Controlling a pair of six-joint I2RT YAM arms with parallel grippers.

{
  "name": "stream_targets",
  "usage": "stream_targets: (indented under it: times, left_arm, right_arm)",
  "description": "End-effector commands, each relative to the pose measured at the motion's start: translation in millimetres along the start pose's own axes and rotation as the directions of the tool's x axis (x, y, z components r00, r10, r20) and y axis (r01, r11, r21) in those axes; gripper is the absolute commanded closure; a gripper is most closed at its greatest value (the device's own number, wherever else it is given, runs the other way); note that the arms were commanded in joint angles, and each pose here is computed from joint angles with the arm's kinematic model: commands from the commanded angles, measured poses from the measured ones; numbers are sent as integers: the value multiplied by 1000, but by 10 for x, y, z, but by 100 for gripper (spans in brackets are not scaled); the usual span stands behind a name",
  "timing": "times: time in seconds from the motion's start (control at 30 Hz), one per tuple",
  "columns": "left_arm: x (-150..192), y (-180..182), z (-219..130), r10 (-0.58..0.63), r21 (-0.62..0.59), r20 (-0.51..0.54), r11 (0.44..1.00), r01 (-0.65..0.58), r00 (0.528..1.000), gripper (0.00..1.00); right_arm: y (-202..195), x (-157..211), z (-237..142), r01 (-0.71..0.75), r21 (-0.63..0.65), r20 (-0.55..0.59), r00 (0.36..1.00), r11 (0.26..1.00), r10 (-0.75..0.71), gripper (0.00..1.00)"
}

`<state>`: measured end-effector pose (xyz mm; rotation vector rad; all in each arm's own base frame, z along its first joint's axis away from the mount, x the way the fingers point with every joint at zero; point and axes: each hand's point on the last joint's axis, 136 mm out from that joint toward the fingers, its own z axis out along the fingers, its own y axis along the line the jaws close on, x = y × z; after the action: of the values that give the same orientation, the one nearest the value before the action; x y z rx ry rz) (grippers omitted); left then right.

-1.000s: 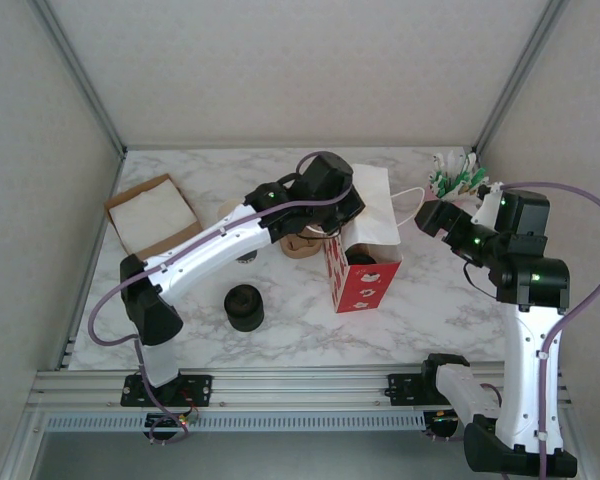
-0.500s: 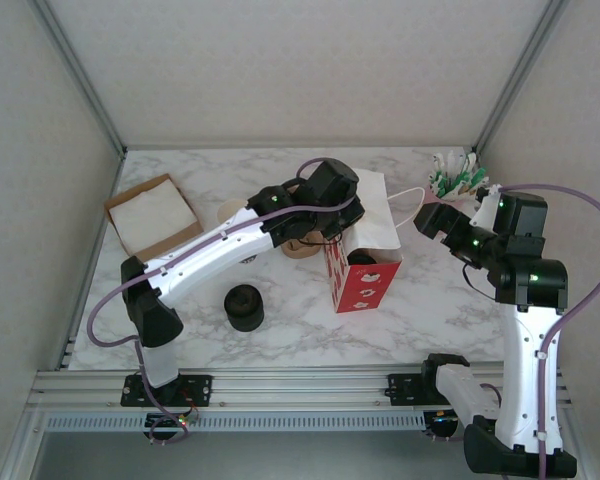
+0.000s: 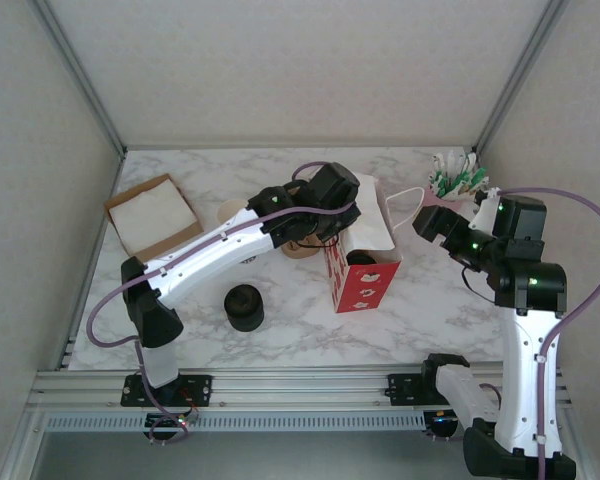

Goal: Pack the takeout coffee

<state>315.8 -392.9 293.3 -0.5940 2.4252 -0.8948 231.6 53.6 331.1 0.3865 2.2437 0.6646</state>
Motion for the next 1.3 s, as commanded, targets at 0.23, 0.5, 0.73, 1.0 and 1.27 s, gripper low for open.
stream_targets:
  times: [0.23, 0.5, 0.73, 1.0, 1.27]
  left_arm:
    - [14, 9, 111, 49, -76, 18, 996, -48, 999, 100]
    - [54, 30, 125, 69, -96, 19, 993, -66, 997, 100]
    - [33, 0, 87, 84, -91, 30, 993, -81, 996, 91]
    - [-31, -222, -78, 108, -18, 57, 994, -107, 992, 70]
    - [-134, -600, -446, 181, 133, 116, 972, -195, 977, 53]
  right_arm:
    - [-27, 39, -28, 19, 10, -5, 1000, 1000, -19, 3]
    - [-30, 49, -25, 23, 10, -9, 1000, 1000, -23, 3]
    - [-11, 55, -42, 26, 4, -12, 1000, 1000, -26, 3]
    - [85, 12, -137, 42, -18, -3, 999, 999, -42, 4]
    - [360, -17, -297, 98, -125, -2, 995, 987, -99, 12]
